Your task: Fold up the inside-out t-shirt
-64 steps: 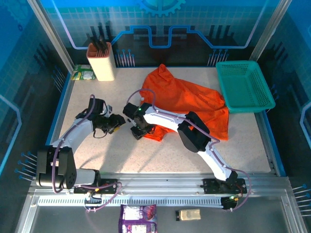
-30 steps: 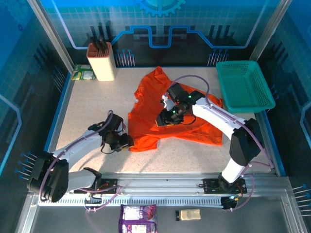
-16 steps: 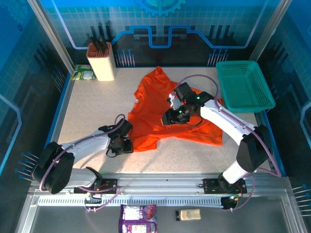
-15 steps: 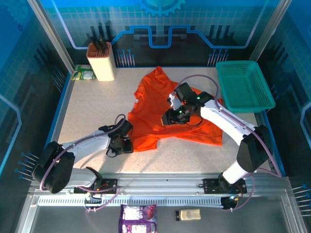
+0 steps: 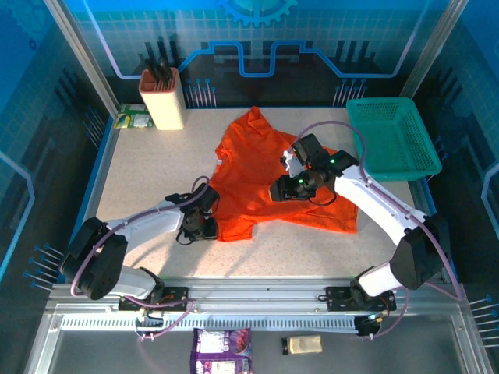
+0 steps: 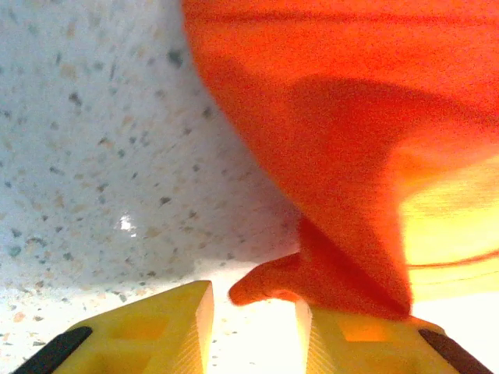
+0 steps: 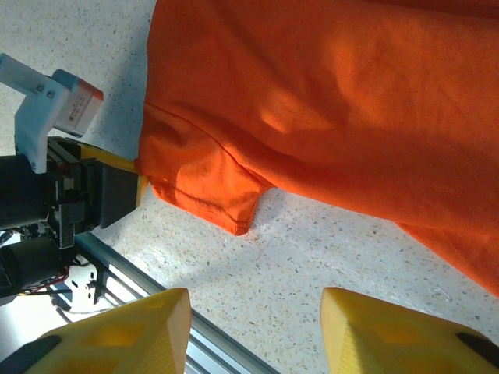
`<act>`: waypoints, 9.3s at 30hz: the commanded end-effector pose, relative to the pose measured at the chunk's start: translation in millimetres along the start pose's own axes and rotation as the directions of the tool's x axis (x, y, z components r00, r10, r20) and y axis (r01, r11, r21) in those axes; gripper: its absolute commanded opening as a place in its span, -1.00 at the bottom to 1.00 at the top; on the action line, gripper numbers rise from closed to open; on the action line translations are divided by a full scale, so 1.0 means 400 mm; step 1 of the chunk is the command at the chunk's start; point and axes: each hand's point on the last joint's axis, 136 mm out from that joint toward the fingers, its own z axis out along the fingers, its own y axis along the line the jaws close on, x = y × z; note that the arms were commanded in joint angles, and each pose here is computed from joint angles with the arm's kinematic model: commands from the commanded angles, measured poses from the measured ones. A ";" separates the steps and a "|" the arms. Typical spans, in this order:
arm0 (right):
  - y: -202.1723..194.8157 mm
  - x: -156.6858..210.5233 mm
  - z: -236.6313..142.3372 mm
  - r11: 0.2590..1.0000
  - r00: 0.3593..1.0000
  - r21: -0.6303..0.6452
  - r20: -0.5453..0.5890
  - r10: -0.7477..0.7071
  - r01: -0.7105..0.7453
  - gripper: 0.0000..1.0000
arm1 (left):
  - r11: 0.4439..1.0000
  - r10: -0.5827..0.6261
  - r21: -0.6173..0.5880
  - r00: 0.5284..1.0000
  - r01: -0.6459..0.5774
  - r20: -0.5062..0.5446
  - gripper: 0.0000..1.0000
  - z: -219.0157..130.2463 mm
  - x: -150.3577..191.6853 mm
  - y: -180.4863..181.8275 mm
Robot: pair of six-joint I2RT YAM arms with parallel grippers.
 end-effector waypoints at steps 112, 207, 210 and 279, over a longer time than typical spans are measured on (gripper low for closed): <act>-0.676 0.220 -0.006 0.681 0.781 0.395 0.202 0.591 -0.617 -0.80 | 0.937 -0.241 0.269 0.970 0.222 0.041 -1.00 -0.086 -0.056 0.040; 0.090 -0.004 -1.290 0.936 -0.096 0.299 0.943 -0.320 -0.185 -1.00 | 0.706 -0.480 0.402 0.023 -0.583 0.877 -1.00 -1.633 -0.166 -0.073; 0.042 -0.090 -1.241 0.945 -0.021 0.273 0.959 -0.281 -0.180 -1.00 | 0.681 -0.495 0.453 0.094 -0.575 0.864 -1.00 -1.587 -0.270 -0.063; 0.001 -0.199 0.304 0.985 0.995 -0.147 0.026 0.097 -0.092 -0.06 | 0.742 -0.653 0.434 0.698 0.511 0.294 -0.03 0.034 -0.884 -0.096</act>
